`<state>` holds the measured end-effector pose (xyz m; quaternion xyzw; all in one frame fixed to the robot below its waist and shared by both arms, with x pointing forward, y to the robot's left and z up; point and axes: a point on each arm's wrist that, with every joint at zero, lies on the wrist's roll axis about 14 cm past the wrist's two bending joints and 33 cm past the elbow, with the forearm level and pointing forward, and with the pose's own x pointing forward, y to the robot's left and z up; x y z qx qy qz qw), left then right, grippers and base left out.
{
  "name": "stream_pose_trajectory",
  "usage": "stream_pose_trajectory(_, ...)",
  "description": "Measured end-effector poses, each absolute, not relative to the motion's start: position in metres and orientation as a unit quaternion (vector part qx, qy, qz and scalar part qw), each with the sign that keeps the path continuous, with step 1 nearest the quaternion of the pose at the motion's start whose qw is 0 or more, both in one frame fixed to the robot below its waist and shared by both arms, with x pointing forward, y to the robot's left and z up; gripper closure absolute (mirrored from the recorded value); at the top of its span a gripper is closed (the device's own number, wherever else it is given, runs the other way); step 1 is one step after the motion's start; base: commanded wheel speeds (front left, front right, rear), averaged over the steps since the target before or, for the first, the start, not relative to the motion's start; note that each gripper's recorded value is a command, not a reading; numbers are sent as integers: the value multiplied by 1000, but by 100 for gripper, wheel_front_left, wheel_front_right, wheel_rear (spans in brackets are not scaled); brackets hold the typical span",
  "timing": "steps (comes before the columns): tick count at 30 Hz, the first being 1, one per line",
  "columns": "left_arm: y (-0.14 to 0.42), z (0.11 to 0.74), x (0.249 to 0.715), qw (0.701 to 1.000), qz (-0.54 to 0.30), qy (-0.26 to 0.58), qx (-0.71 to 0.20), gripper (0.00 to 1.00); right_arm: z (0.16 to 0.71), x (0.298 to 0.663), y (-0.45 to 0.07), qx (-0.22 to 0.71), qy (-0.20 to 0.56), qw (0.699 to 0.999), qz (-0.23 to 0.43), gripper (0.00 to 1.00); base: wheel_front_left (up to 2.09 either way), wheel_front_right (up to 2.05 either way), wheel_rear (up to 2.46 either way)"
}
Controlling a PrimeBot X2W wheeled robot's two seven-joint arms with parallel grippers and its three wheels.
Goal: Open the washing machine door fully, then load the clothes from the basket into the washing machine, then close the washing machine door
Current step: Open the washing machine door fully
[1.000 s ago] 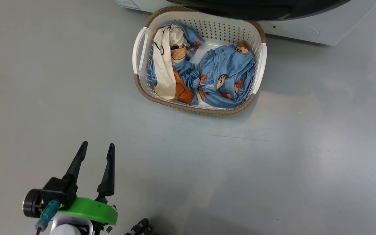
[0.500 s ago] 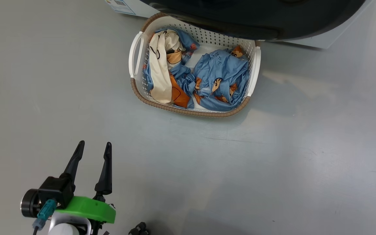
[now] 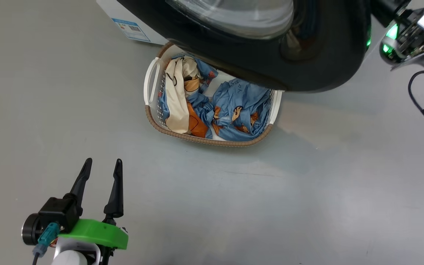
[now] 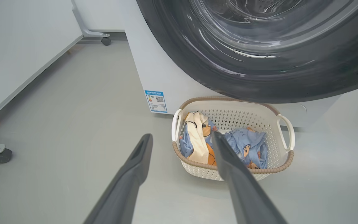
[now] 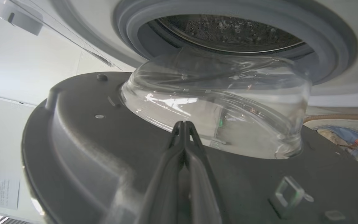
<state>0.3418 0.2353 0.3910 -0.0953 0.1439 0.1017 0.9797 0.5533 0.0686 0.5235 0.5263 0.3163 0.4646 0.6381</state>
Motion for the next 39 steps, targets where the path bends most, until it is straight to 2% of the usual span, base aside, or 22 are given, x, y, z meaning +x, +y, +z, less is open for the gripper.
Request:
stream_pose_trajectory(24, 208, 433, 330, 984, 73, 76, -144, 0, 554, 426, 111, 530, 354, 585, 502, 100, 0, 0, 0)
stream_pose_trajectory(39, 172, 456, 313, 985, 50, 48, -159, 0, 558, 363, 125, 509, 374, 582, 512, 100, 0, 0, 0)
